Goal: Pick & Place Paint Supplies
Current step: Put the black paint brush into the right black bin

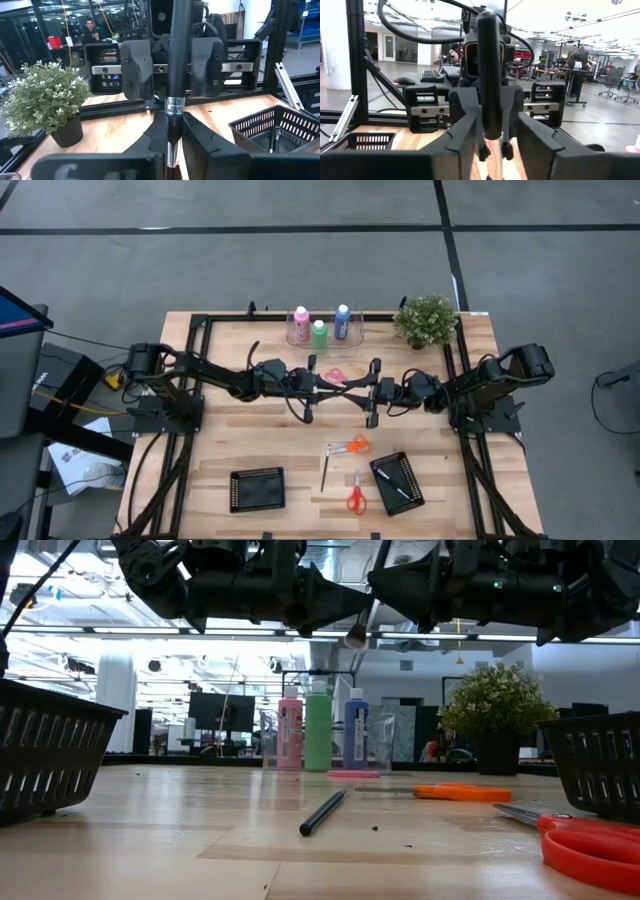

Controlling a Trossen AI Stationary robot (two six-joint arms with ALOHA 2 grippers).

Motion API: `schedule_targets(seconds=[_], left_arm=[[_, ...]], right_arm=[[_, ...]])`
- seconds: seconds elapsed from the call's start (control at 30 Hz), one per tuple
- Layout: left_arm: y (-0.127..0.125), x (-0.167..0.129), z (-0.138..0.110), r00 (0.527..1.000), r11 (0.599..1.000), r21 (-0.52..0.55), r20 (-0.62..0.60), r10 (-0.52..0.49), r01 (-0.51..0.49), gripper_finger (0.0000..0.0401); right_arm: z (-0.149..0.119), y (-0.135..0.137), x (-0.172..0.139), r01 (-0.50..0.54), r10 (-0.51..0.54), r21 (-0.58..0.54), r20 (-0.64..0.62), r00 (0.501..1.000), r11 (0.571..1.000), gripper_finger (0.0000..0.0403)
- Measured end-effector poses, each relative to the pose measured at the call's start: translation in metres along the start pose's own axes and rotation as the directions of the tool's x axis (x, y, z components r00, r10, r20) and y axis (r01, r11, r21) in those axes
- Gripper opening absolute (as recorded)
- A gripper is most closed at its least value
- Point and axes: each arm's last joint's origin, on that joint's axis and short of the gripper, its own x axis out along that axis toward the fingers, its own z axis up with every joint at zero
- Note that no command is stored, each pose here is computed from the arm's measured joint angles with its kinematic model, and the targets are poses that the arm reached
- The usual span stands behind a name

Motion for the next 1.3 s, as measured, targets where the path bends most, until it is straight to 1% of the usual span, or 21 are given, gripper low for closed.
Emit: schedule_targets(seconds=[0.23,0.27,0.33,0.4,0.5,1.3], left_arm=[[-0.0001,-0.0001,0.0000,1.000,1.000,-0.006,0.000,0.000,0.000,0.0024],[-0.0001,-0.0001,0.0002,1.000,1.000,-0.006,0.001,0.000,0.000,0.0024],[-0.0001,-0.0002,-0.0001,1.000,1.000,-0.003,-0.001,-0.003,0.003,0.0023],[-0.0003,-0.0003,-0.0008,1.000,1.000,0.001,-0.006,-0.013,0.013,0.0002],[-0.0004,-0.0002,-0.0006,1.000,1.000,0.001,-0.003,-0.018,0.018,0.0005],[-0.0006,-0.0002,-0.0003,1.000,1.000,0.000,0.002,-0.028,0.028,0.0001]], right_arm=[[-0.0002,-0.0020,0.0004,-0.031,0.031,-0.006,0.003,1.000,1.000,0.0027],[-0.0002,-0.0020,0.0004,-0.032,0.032,-0.010,0.004,0.999,0.999,0.0019],[0.0000,-0.0018,0.0004,-0.039,0.039,-0.014,0.007,0.999,0.999,0.0014],[0.0009,-0.0019,0.0006,-0.037,0.038,-0.014,0.013,0.999,0.999,0.0011],[0.0005,-0.0018,0.0007,-0.038,0.038,-0.023,0.010,0.999,0.999,0.0000],[0.0006,-0.0017,0.0011,-0.039,0.039,-0.014,0.009,0.999,0.999,0.0000]])
